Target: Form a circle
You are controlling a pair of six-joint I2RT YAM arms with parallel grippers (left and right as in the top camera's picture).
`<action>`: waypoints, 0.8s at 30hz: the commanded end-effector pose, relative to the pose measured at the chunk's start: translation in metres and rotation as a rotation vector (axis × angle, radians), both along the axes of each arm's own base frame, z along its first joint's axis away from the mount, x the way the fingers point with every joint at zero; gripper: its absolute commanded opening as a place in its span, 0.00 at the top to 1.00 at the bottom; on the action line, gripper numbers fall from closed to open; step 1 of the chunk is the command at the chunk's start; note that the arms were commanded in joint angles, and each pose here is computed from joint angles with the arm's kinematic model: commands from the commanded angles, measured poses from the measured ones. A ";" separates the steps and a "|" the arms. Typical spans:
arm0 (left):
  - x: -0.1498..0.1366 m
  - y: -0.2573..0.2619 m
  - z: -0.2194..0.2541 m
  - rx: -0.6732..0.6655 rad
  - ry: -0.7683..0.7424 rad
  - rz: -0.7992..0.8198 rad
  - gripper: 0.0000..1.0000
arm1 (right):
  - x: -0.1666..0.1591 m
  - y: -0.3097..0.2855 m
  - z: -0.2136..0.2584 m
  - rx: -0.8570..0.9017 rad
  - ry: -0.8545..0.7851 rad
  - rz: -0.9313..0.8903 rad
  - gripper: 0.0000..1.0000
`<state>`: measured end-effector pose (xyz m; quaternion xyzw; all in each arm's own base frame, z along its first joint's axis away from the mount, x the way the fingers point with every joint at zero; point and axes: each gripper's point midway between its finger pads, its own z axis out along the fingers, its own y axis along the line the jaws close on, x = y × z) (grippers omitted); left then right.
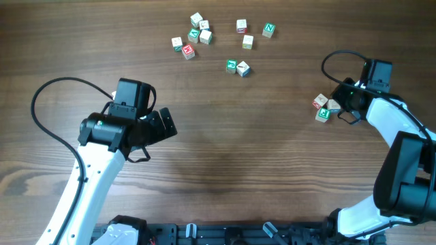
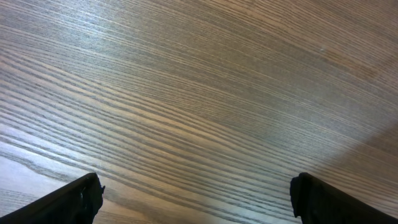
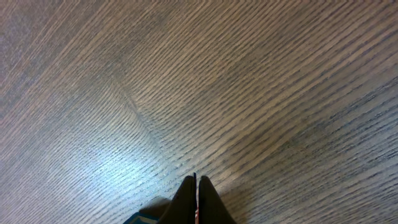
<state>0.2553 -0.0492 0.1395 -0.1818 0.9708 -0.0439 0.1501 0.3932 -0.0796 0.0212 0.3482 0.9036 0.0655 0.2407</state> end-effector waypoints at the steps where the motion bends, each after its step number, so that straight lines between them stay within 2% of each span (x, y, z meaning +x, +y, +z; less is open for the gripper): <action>1: 0.000 0.001 0.000 -0.003 0.000 0.002 0.00 | 0.001 -0.002 -0.004 0.002 0.004 -0.002 0.96; 24: 0.000 0.001 0.000 -0.003 0.000 0.002 0.00 | -0.003 -0.003 -0.006 0.005 0.022 -0.031 0.96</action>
